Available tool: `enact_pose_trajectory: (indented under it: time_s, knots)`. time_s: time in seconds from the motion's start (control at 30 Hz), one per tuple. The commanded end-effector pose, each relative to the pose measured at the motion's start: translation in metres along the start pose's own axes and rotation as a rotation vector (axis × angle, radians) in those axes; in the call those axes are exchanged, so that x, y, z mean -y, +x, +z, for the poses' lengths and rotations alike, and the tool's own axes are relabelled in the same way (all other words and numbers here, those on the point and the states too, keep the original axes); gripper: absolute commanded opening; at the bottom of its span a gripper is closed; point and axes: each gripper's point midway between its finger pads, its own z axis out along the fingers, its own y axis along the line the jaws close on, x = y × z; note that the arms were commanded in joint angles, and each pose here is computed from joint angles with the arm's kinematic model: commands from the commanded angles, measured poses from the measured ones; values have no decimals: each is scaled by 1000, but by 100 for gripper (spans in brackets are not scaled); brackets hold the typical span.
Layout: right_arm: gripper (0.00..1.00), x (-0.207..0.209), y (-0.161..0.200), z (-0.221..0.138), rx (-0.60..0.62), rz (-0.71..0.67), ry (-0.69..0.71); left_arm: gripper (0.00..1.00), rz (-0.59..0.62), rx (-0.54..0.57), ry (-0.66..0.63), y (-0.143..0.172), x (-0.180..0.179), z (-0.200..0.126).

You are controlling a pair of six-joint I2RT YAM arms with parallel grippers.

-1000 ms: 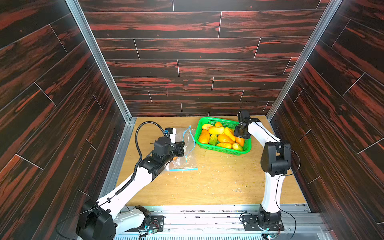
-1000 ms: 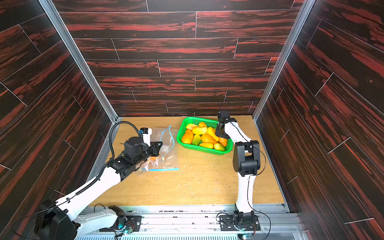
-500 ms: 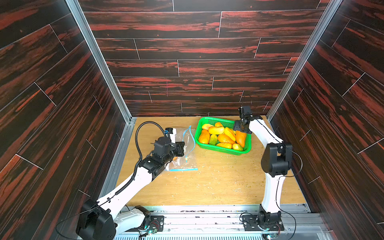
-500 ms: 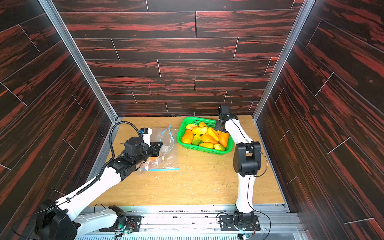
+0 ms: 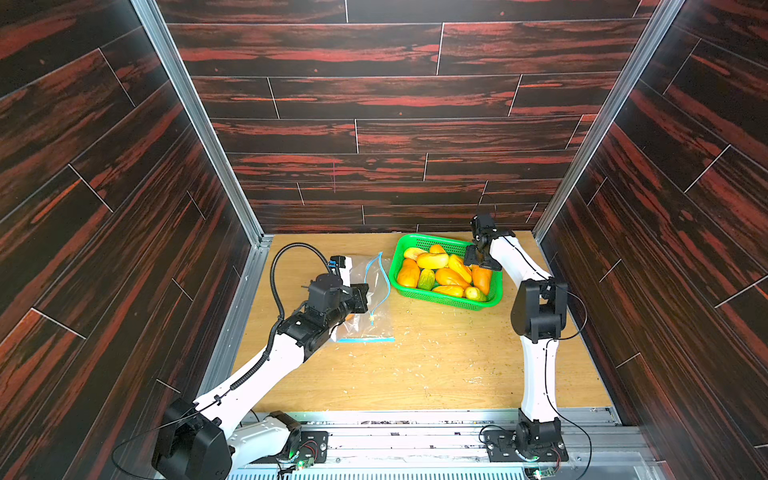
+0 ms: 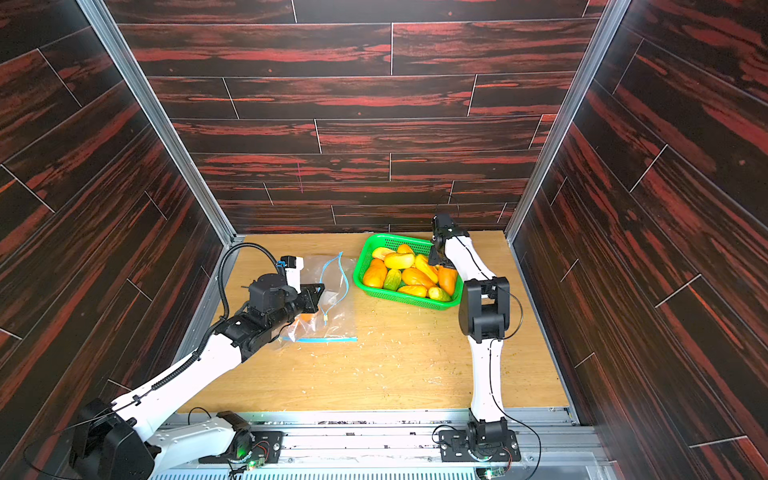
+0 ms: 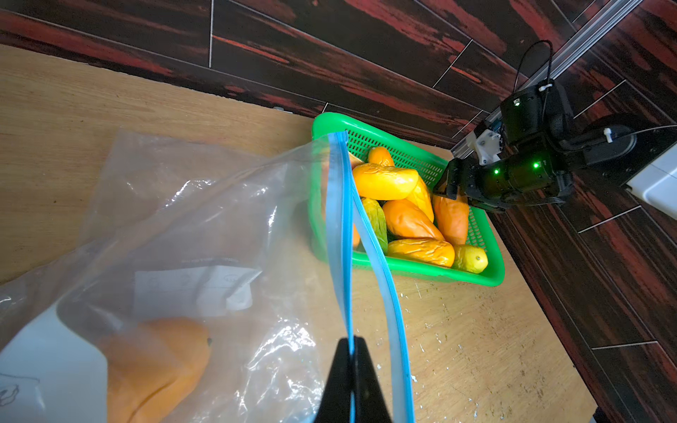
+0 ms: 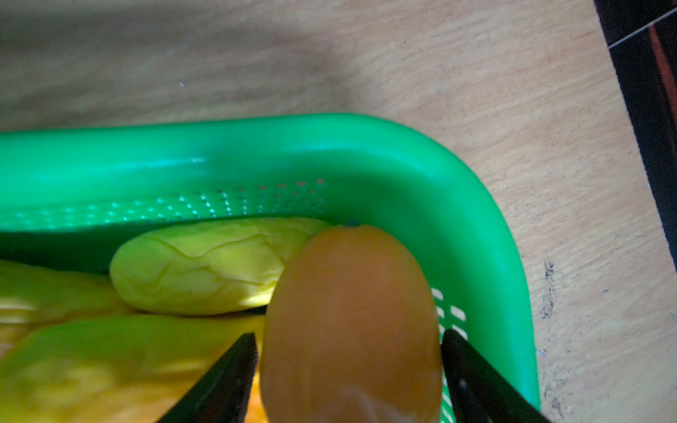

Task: Place the mango in a zip-top bag and seal the zipper
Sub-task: Pick up the mango from the basket.

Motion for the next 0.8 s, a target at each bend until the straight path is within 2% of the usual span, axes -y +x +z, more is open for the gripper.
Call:
enact_pose_trajectory:
  time_s: [0.0,0.07,0.3,0.43,0.57,0.67,0.73,0.77]
  knots:
    - [80,-4,11,10,-45,-4,-2,0,6,12,-12,-3,-1,-4]
    - [73,-5,8,6,-34,-5,-11,0,6,12,-13,-3,-2,-4]
    - [42,-11,-13,-29,63,-7,-99,0,-1,17,-12,-5,-1,-5]
    - [34,-18,-23,-64,163,-2,-217,0,-7,25,-7,-7,0,-4]
    - [26,-21,-34,-119,348,44,-382,0,-16,24,2,-10,4,-1]
    - [25,-22,-37,-159,498,86,-503,0,-29,23,14,-13,7,2]
    - [24,-32,-35,-187,593,67,-588,0,-37,18,24,-14,10,5]
    - [24,-42,-32,-205,642,49,-673,0,-42,17,32,-16,12,7]
